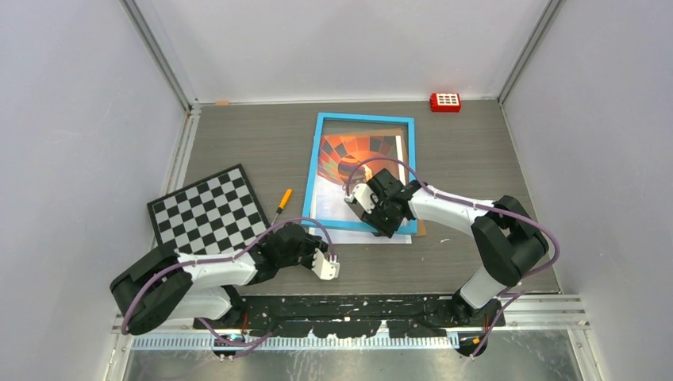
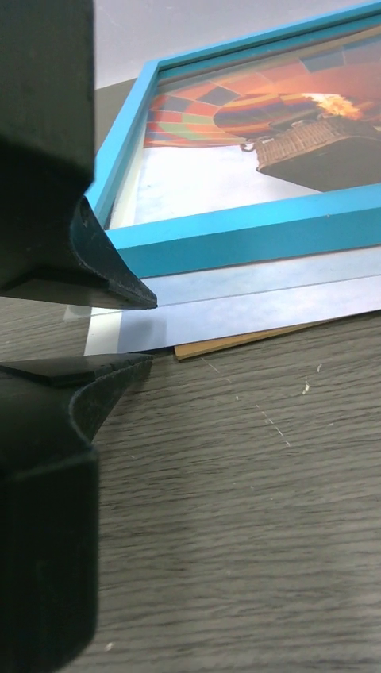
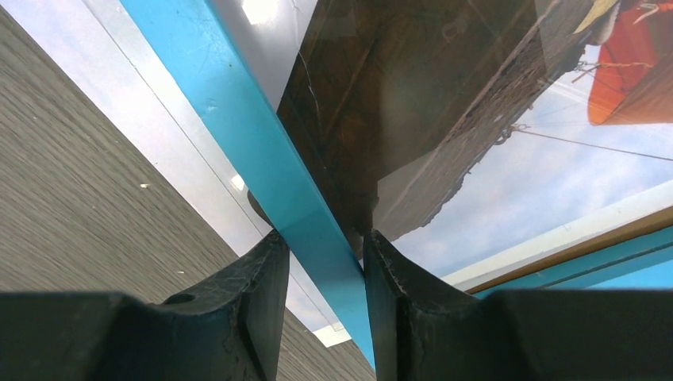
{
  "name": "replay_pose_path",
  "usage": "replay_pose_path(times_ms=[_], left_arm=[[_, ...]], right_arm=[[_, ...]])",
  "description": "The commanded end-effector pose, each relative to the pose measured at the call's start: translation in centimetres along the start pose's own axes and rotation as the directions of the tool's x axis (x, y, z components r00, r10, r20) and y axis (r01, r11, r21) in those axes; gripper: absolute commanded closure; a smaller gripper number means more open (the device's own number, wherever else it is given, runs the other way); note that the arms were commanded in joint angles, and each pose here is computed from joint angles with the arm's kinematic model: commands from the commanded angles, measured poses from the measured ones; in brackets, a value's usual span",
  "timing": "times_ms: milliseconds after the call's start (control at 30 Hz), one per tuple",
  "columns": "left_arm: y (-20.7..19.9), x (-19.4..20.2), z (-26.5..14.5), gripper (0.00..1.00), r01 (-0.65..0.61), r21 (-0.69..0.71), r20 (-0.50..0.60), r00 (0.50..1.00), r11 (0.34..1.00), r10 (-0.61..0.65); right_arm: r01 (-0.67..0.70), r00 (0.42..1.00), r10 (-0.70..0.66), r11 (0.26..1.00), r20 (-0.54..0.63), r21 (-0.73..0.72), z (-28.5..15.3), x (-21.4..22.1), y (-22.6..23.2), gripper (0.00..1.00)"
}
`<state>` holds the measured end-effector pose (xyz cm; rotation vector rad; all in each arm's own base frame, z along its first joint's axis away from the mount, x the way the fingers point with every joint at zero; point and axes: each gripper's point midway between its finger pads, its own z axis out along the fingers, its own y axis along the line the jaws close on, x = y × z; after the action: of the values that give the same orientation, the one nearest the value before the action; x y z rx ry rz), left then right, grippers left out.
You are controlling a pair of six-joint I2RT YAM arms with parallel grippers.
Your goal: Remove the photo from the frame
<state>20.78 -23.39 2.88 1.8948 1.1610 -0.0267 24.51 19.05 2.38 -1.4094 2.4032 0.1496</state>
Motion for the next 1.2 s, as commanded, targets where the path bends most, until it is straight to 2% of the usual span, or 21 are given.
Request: replay_pose_path(times_ms=[0,300,400,600,700,800,967,1167], left_arm=[[1.0,-1.0,-1.1,0.73,0.034,-0.016,0.02,0.999,0.999,-0.034],[1.3,0.0,-1.2,0.8,0.053,-0.028,-0.041,0.998,0.998,-0.054],[0.3,0.0,-0.8,0.74,0.047,0.024,-0.033,0.998,0.999,-0.046],[-0.3,1.4,0.5,0.67,0.055,0.045,-0.097,0.994,0.997,-0.05],[0.5,2.0,1.2,0.66,0.049,0.001,-0.127,0.991,0.999,-0.048],[2.3,1.8,1.2,0.68,0.049,-0.055,-0.135,0.989,0.997,-0.056],[3.5,-0.5,0.4,0.74,0.057,-0.042,-0.056,0.997,0.997,-0.06],[3.6,0.4,0.3,0.78,0.047,-0.04,-0.096,0.994,0.998,-0.05]], right_arm=[[-0.025,0.998,0.02,0.995,-0.057,-0.096,0.8,1.3,1.8,0.58],[-0.015,0.997,0.006,0.992,-0.075,-0.123,1.2,1.6,2.1,0.59],[-0.017,0.997,0.006,0.992,-0.082,-0.126,1.3,1.6,1.9,0.59],[-0.019,0.994,0.002,0.989,-0.113,-0.145,1.3,1.9,1.5,0.59],[-0.018,0.99,-0.005,0.986,-0.138,-0.165,1.4,2.3,1.4,0.6],[-0.009,0.987,-0.021,0.983,-0.16,-0.181,1.3,2.7,1.6,0.6],[0.009,0.982,-0.047,0.979,-0.184,-0.205,1.4,3.1,1.7,0.62],[0.008,0.98,-0.054,0.973,-0.191,-0.232,1.4,3.0,2.0,0.63]])
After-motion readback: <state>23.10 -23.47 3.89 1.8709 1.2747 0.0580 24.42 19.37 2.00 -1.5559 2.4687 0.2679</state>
